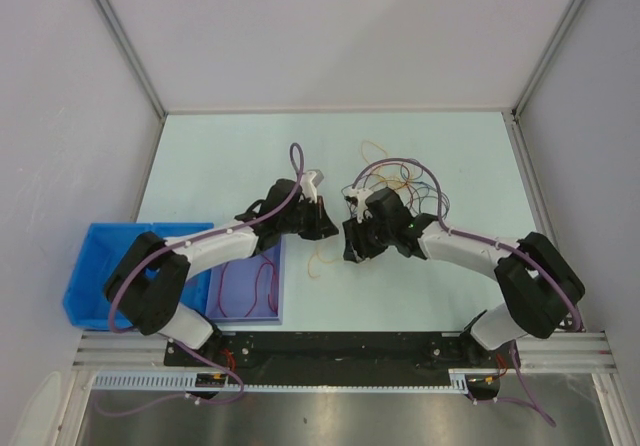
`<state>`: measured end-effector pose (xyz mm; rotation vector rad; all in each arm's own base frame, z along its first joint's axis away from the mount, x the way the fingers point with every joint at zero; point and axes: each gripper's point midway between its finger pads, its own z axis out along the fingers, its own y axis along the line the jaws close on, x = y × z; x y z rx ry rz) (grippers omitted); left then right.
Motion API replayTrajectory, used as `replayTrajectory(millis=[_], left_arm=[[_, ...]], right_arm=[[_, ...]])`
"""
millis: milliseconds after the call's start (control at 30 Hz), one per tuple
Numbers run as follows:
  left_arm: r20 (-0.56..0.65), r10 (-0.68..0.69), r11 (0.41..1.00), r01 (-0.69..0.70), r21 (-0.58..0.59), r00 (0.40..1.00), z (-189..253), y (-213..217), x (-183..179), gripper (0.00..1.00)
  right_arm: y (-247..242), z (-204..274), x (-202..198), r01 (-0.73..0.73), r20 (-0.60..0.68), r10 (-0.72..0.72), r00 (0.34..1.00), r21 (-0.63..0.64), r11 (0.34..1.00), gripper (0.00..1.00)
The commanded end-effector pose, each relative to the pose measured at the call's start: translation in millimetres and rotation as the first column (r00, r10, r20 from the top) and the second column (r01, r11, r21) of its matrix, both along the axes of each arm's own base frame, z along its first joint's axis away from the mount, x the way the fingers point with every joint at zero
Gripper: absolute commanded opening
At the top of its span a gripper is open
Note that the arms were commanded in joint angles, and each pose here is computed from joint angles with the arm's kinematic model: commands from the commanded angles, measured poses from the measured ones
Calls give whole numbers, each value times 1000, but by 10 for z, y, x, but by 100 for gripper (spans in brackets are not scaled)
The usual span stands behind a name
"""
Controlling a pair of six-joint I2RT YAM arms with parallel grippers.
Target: Untangle the cables
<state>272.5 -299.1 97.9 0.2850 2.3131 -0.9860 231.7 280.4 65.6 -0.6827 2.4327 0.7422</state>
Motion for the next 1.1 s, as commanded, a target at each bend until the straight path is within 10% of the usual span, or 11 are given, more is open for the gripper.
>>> replayTrajectory(millis=[0,767,1067], left_arm=[[51,-36,999,38,-25,998,179,-60,103,0],[63,-33,999,36,-39,997,283,-20,124,0],[88,-26,998,30,-47,996,455,49,55,0]], right_arm=[[184,138,226,-52,99,47,994,53,997,54],[290,-198,112,-81,67,87,994,-78,994,30],[297,-68,120,-56,93,63,994,-83,995,0]])
